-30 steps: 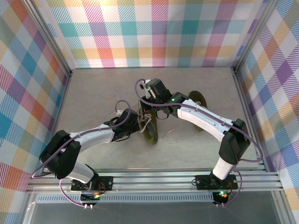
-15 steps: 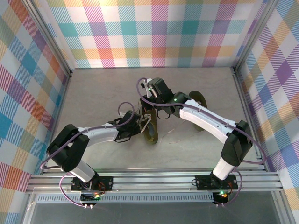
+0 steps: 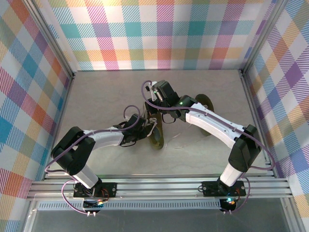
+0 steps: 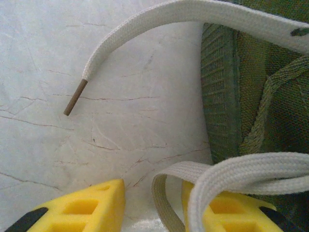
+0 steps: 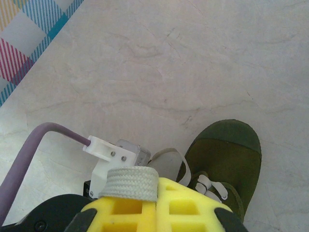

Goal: Tie the shoes

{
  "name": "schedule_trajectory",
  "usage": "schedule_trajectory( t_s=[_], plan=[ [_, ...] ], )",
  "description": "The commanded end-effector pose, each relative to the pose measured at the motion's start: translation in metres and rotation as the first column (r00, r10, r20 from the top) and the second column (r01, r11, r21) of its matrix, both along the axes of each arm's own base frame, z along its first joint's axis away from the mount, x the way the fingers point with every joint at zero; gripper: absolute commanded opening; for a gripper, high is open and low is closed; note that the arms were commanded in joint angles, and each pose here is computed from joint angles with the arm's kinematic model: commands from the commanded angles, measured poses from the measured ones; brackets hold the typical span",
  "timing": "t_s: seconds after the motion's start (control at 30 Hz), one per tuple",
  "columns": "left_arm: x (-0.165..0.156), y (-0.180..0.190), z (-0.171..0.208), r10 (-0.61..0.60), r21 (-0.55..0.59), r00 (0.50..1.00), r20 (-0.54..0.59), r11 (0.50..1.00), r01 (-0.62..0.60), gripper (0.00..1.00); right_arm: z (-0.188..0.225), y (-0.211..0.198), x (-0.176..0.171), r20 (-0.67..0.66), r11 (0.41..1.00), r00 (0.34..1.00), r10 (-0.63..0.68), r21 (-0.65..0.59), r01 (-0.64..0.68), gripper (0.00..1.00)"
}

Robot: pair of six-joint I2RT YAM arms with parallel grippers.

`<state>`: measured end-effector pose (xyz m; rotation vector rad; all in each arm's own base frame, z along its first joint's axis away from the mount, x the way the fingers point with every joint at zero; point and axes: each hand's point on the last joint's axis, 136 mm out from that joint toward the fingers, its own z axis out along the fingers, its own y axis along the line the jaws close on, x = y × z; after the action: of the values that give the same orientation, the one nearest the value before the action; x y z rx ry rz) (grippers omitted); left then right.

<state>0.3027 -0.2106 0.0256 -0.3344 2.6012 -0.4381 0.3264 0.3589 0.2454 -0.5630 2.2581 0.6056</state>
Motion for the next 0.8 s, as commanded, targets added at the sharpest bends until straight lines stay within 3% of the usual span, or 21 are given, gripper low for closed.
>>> schedule_trajectory(
  t_s=[0.0, 0.17, 0.77],
  plan=[
    [0.012, -0.016, 0.004, -0.030, -0.063, 0.999, 0.027, 0.998, 0.032, 0.37, 0.015, -0.002, 0.000, 0.014, 1.000, 1.000, -0.009, 0.030, 0.009, 0.00],
    [0.014, -0.023, 0.007, -0.039, -0.106, 0.998, 0.046, 0.993, 0.044, 0.36, 0.014, -0.002, -0.001, 0.012, 1.000, 1.000, -0.010, 0.029, 0.010, 0.00],
    [0.015, -0.011, 0.019, -0.001, -0.071, 0.997, 0.074, 0.997, 0.006, 0.02, 0.013, -0.005, 0.001, 0.020, 1.000, 1.000, -0.021, 0.021, 0.021, 0.00]
  ],
)
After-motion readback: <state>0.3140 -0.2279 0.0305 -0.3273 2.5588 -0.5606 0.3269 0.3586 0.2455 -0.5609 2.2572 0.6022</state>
